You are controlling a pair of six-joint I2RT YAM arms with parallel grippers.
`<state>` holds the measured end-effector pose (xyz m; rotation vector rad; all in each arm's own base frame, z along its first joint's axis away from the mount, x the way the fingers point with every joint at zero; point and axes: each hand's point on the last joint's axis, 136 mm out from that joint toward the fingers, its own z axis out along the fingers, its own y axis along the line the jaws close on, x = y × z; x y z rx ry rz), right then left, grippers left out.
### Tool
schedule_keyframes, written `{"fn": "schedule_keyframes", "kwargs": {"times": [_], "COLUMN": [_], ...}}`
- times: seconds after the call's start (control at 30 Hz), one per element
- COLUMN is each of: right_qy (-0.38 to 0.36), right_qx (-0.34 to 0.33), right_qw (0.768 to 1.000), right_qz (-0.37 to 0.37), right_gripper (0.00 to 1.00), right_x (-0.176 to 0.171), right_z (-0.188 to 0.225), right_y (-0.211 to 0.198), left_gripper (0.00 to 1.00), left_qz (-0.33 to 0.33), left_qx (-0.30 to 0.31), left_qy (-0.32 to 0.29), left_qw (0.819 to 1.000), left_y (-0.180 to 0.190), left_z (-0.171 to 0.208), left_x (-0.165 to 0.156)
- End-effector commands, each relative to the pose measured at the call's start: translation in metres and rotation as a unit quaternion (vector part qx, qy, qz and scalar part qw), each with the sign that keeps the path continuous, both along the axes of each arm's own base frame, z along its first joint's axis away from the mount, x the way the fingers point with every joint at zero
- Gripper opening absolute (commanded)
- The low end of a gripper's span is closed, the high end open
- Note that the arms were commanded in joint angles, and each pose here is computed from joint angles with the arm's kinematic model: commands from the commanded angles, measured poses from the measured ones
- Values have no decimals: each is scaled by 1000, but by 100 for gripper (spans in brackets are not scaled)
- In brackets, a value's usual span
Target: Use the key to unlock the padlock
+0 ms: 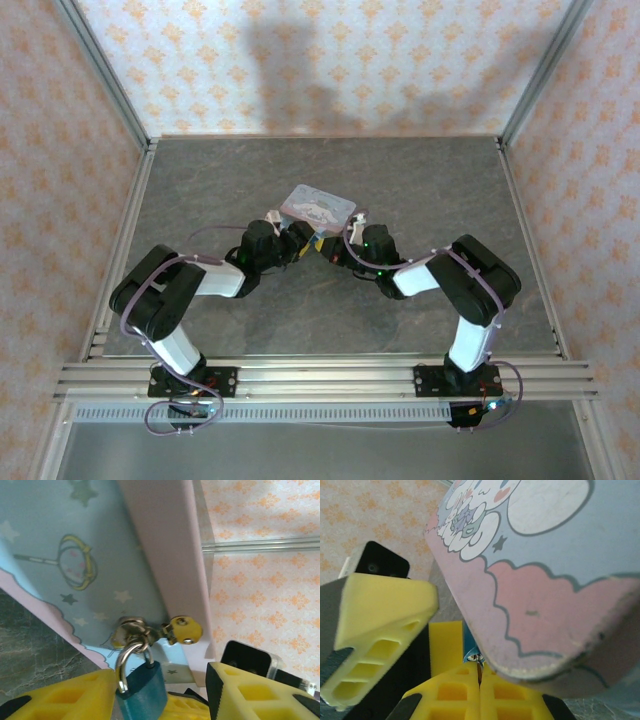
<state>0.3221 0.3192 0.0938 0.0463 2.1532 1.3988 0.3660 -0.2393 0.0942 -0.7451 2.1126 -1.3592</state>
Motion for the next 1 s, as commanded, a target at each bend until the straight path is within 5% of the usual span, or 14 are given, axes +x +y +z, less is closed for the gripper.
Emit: {"fn": "schedule_keyframes", "kwargs": {"times": [0.0,0.37,0.5,0.77,0.97], "right_qy": [-34,-26,-32,-68,-248], "right_qx": [34,42,17,-134,-310], "right_qw": [999,999,999,988,918], "right_qz": [3,-1,-16,-43,0], "right_gripper": [0,1,19,47,54], "right_x": [8,5,1,-10,-26], "right_z": [26,27,26,18,63], "right_y": [10,7,-4,-51,-71], "left_gripper": [50,16,7,0,0], "left_qz": [-11,-14,-13,-9,3], "left_qx": [-22,-18,-14,-8,-19], "left_qy": [-22,-25,-22,11,51], "left_qw": [999,999,1000,1000,999], "left_y": [-12,-14,-12,-11,-10], "left_z": [17,20,22,22,23], "left_x": [5,5,4,-1,-3]}}
